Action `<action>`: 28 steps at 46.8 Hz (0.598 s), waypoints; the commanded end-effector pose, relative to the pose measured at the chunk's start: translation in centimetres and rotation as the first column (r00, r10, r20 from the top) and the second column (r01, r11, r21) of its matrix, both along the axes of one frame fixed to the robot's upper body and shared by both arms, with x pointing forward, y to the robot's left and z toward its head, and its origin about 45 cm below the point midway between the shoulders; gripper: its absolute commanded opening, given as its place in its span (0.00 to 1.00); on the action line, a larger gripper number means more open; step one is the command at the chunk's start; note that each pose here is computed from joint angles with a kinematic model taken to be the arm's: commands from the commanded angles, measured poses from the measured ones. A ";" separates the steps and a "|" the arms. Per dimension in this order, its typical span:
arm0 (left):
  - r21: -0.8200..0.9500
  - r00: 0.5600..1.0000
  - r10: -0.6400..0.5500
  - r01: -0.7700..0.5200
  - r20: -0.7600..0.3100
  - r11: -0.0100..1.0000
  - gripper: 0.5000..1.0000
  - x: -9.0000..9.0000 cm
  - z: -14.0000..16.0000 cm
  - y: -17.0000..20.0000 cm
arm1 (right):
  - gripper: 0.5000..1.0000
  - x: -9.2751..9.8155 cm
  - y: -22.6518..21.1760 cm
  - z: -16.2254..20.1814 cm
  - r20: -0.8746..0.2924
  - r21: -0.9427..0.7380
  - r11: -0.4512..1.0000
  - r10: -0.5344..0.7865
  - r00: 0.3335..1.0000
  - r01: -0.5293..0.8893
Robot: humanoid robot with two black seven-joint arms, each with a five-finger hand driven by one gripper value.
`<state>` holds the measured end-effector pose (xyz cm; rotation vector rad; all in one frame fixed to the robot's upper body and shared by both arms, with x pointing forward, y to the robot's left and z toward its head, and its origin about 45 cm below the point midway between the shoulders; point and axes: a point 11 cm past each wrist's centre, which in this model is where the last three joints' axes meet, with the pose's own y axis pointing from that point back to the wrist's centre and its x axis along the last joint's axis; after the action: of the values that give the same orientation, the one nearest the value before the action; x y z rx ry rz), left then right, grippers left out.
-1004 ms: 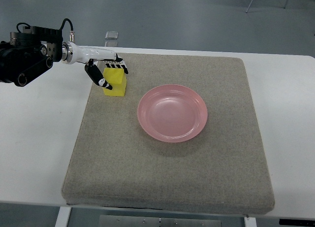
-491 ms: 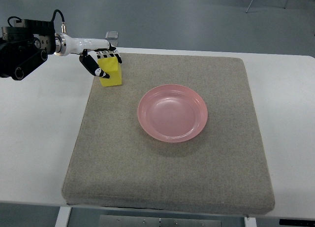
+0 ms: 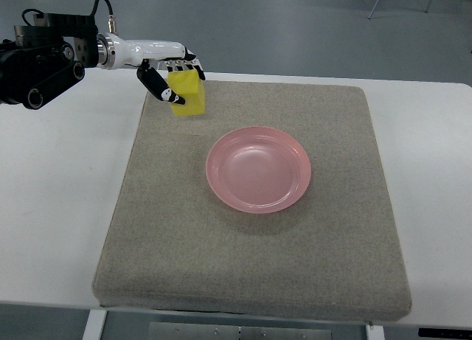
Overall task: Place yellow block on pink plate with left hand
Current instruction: 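Lift the yellow cube and carry it over the pink plate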
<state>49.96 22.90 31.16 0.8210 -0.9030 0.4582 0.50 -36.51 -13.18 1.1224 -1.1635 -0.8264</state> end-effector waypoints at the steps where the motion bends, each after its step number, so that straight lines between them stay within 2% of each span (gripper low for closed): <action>1: -0.022 0.997 -0.072 0.073 0.015 0.997 0.00 -0.9 0.6 -2.4 | 0.85 0.0 0.0 0.0 0.000 0.001 1.000 0.000 1.000 0.000; 10: -0.073 0.982 -0.186 0.188 0.039 0.979 0.00 -2.7 2.3 -5.9 | 0.85 0.0 0.0 0.0 0.000 0.001 1.000 0.000 1.000 0.000; 21: -0.097 0.942 -0.334 0.333 0.003 0.938 0.00 -6.4 2.0 -9.3 | 0.85 0.0 0.0 0.0 0.000 0.001 1.000 0.000 1.000 0.000; 28: -0.096 0.931 -0.365 0.361 -0.026 0.928 0.00 -7.3 1.3 -9.9 | 0.85 0.0 0.0 0.0 0.000 0.000 1.000 0.000 1.000 0.000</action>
<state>42.86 13.00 32.84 0.5579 -0.9701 0.1649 0.50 -36.51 -13.18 1.1226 -1.1636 -0.8262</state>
